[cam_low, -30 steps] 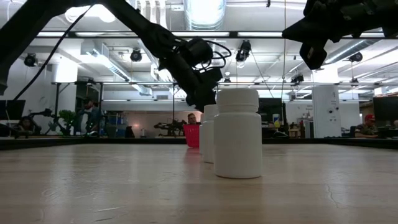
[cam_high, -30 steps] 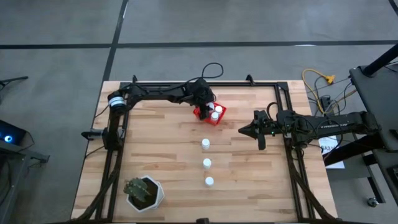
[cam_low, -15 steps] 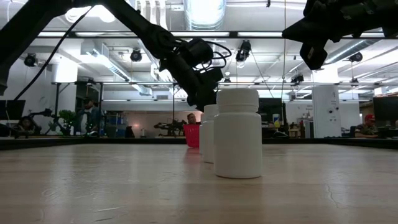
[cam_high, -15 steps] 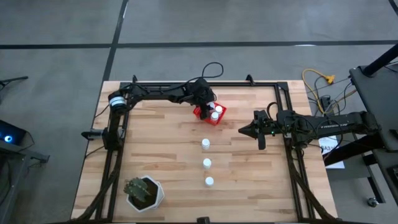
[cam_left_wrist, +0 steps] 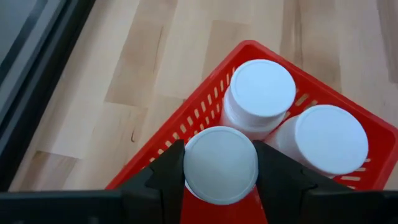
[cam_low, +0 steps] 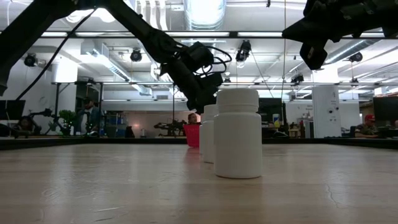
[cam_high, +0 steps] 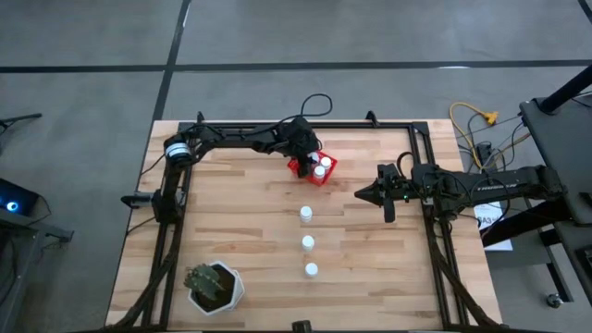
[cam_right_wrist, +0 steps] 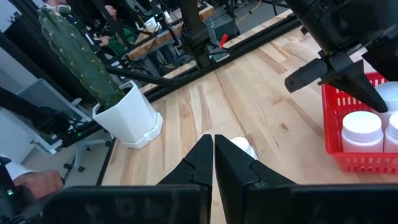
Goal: Pick and place pill bottles into a basket
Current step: Put the white pill bottle into the red bin
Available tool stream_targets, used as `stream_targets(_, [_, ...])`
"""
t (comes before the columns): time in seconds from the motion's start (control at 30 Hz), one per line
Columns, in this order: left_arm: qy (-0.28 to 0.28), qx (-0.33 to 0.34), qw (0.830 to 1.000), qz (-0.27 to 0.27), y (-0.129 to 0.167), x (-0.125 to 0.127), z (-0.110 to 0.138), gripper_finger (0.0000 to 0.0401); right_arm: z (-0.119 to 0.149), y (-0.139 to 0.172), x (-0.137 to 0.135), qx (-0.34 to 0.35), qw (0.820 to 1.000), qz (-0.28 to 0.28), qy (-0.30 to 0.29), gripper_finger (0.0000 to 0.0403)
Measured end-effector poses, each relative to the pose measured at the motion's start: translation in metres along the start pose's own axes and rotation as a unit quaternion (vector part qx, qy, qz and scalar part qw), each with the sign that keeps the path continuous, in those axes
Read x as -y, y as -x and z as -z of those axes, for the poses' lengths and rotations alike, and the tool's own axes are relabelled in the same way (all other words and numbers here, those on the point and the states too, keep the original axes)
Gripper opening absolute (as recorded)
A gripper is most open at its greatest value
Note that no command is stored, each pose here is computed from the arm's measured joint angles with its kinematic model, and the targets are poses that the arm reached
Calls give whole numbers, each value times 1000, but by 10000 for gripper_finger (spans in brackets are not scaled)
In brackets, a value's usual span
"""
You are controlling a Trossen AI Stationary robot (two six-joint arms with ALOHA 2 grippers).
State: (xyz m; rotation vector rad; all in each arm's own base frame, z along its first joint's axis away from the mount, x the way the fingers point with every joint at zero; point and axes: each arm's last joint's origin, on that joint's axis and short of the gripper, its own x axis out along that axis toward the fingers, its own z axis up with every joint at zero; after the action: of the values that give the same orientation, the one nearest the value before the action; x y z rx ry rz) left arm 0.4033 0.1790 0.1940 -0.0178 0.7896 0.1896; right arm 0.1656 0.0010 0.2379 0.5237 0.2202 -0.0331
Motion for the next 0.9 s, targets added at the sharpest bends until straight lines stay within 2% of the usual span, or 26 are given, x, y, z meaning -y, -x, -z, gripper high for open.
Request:
stream_targets(0.23, [0, 1, 1000, -1, 0, 0, 0, 143, 0, 0, 0, 0, 1000, 0, 0, 9])
stream_targets(0.47, [-1, 16, 1000, -4, 0, -1, -4, 221, 0, 0, 0, 0, 1000, 0, 0, 9])
stream_targets(0.9, [-5, 38, 999, -16, 9, -4, -22, 231, 0, 0, 0, 0, 1000, 0, 1, 9])
